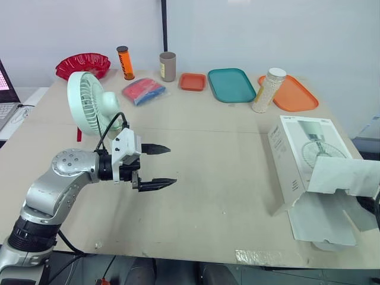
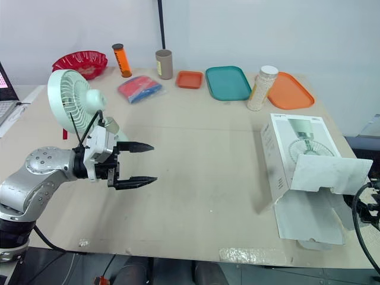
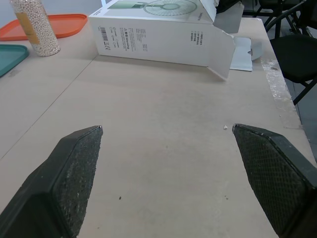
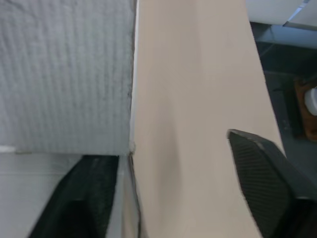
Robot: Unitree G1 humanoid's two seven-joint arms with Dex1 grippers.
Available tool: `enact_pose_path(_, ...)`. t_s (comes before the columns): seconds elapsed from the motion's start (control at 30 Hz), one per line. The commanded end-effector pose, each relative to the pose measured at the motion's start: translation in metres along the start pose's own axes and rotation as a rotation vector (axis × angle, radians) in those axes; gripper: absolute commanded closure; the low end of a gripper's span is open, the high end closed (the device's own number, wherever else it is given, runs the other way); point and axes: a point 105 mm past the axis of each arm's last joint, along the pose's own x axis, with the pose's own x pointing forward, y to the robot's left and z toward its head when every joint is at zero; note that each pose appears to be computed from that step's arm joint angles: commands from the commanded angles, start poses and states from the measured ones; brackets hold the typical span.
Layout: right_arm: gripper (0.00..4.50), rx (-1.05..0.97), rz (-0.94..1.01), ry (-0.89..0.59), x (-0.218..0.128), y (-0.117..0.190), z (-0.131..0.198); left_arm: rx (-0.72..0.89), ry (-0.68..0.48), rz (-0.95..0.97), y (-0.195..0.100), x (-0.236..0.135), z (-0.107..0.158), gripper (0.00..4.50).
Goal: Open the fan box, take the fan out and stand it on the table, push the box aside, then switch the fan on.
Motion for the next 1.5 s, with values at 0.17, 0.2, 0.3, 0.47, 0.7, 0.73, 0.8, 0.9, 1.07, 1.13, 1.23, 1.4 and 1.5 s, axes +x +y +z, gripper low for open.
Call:
enact_pose_path(0.17, 0.04, -0.163, -0.024, -0.045, -0.023, -0.004, 0.017, 0.041, -0.028, -0.023, -0.002, 0.003, 0.010, 0.00)
enact_pose_path(0.2, 0.04, -0.191, -0.029, -0.030, -0.027, -0.005, 0.015, 0.041, -0.027, -0.026, -0.002, 0.003, 0.010, 0.00)
enact_pose_path(0.3, 0.04, -0.254, 0.006, 0.001, -0.044, -0.003, 0.015, 0.039, -0.024, -0.028, -0.002, 0.001, 0.009, 0.00)
enact_pose_path(0.47, 0.04, -0.355, 0.188, 0.073, -0.080, 0.020, 0.019, 0.026, -0.019, -0.023, -0.002, 0.000, 0.007, 0.00)
enact_pose_path(0.7, 0.04, -0.481, 0.475, 0.083, -0.117, 0.069, 0.034, 0.008, -0.020, -0.024, -0.005, 0.001, 0.005, 0.00)
enact_pose_path(0.73, 0.04, -0.488, 0.516, 0.068, -0.120, 0.076, 0.038, 0.007, -0.021, -0.023, -0.004, 0.001, 0.004, 0.00)
enact_pose_path(0.8, 0.04, -0.480, 0.619, -0.028, -0.122, 0.098, 0.054, 0.005, -0.020, -0.017, -0.004, 0.001, 0.003, 0.00)
enact_pose_path(0.9, 0.04, -0.460, 0.738, -0.129, -0.126, 0.123, 0.073, 0.005, -0.020, -0.006, -0.005, 0.000, 0.003, 0.00)
enact_pose_path(1.07, 0.04, -0.497, 0.922, -0.318, -0.123, 0.175, 0.100, -0.012, -0.004, 0.051, -0.010, -0.007, 0.000, 0.00)
enact_pose_path(1.13, 0.04, -0.495, 0.966, -0.368, -0.122, 0.190, 0.107, -0.022, 0.005, 0.075, -0.012, -0.011, -0.001, 0.00)
enact_pose_path(1.23, 0.04, -0.508, 0.971, -0.467, -0.114, 0.209, 0.121, -0.037, 0.022, 0.119, -0.016, -0.018, -0.004, 0.00)
enact_pose_path(1.4, 0.04, -0.511, 0.998, -0.608, -0.097, 0.236, 0.138, -0.060, 0.046, 0.239, -0.021, -0.026, -0.013, 0.00)
enact_pose_path(1.5, 0.04, -0.502, 1.091, -0.659, -0.095, 0.257, 0.141, -0.050, 0.058, 0.322, -0.026, -0.033, -0.015, 0.00)
